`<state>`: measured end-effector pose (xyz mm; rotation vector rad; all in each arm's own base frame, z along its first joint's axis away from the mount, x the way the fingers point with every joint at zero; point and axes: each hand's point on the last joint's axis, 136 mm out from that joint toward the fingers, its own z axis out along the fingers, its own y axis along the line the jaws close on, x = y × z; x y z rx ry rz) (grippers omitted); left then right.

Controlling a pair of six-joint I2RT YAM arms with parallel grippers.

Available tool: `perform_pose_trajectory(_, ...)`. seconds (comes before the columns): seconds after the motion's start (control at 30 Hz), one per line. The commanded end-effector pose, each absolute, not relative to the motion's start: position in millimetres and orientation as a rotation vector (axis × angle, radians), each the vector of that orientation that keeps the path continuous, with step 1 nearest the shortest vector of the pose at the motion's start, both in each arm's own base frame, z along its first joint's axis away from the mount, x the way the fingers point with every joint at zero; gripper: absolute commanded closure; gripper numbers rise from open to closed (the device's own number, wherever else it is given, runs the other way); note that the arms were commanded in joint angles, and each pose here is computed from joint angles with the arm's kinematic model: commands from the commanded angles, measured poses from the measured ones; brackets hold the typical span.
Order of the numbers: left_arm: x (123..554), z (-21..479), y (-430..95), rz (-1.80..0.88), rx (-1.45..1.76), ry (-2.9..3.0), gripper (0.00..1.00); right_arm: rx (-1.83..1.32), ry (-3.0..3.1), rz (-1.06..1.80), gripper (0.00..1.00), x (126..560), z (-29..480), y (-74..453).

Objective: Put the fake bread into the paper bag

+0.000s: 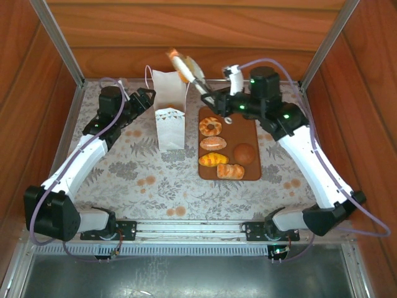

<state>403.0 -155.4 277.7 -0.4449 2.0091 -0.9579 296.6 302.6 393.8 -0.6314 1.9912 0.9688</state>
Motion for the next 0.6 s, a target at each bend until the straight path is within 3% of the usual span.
perform_pose_trajectory(0.0, 406.5, 289.8, -162.9, -0.986, -0.417, 1.982, 0.25, -0.575, 1.967, 0.946, 0.52, 310.8, 399.9, 313.9)
perform_pose_trajectory(0.3, 406.9, 279.7, -166.4, -0.974, -0.389, 2.010, 0.42, -0.631, 2.161, 0.807, 0.52, 322.8, 340.4, 323.3)
perform_pose_trajectory(0.57, 407.2, 271.0, -163.9, -0.950, -0.399, 2.024, 0.54, -0.729, 2.248, 0.660, 0.50, 325.5, 317.7, 320.7)
